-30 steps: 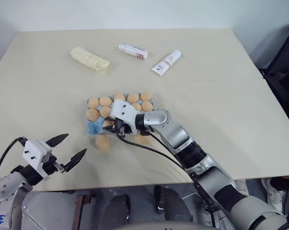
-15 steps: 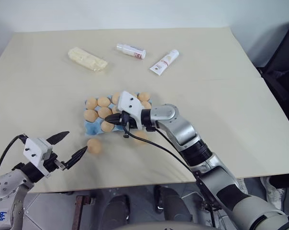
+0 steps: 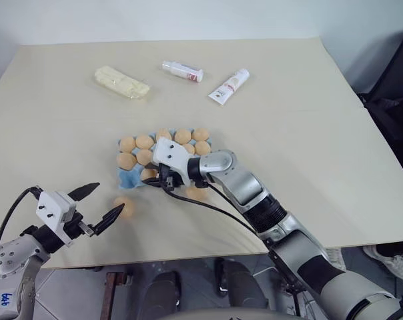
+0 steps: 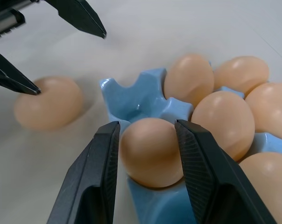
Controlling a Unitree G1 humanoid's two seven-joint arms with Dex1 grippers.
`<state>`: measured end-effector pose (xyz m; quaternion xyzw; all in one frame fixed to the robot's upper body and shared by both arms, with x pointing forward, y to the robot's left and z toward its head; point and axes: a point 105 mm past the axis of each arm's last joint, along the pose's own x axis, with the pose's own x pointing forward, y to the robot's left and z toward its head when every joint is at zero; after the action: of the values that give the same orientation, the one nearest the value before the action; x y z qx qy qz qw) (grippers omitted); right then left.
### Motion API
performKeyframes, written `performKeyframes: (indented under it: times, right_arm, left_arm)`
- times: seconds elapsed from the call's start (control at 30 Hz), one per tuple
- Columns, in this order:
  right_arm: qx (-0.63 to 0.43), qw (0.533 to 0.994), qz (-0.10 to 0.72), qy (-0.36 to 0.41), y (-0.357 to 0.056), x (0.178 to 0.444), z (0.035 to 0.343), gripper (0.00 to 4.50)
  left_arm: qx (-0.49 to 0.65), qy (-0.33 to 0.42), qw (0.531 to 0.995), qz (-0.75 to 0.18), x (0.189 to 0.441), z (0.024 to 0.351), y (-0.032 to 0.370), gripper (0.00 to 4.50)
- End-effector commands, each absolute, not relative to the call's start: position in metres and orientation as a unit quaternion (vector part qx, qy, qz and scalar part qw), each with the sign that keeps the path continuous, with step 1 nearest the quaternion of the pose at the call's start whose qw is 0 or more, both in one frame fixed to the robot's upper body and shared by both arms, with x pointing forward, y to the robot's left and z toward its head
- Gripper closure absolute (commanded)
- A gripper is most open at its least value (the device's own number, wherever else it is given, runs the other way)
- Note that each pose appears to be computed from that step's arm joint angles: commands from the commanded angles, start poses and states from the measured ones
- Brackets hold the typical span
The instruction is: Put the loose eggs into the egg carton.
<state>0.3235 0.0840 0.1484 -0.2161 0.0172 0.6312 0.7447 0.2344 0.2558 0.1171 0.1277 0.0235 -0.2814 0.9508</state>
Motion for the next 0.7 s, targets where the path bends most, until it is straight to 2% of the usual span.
performKeyframes:
  times: [0.03, 0.4, 0.5, 0.63, 0.7]
  right_arm:
    - [-0.23, 0.737, 0.636, 0.002, 0.092, 0.32, 0.152, 2.56]
    - [-0.26, 0.725, 0.638, 0.014, 0.09, 0.321, 0.145, 2.56]
    - [-0.254, 0.724, 0.641, 0.005, 0.094, 0.322, 0.15, 3.08]
    - [-0.248, 0.724, 0.644, -0.004, 0.096, 0.322, 0.156, 4.37]
    - [-0.235, 0.718, 0.655, -0.013, 0.096, 0.318, 0.164, 4.37]
  left_arm:
    - [0.135, 0.008, 0.951, -0.278, 0.234, 0.127, 0.257, 0.0]
    - [0.137, 0.006, 0.951, -0.276, 0.235, 0.129, 0.258, 0.0]
    - [0.137, 0.005, 0.951, -0.276, 0.236, 0.129, 0.258, 0.0]
    - [0.137, 0.004, 0.951, -0.276, 0.236, 0.129, 0.258, 0.0]
    - [0.137, 0.004, 0.951, -0.276, 0.237, 0.13, 0.257, 0.0]
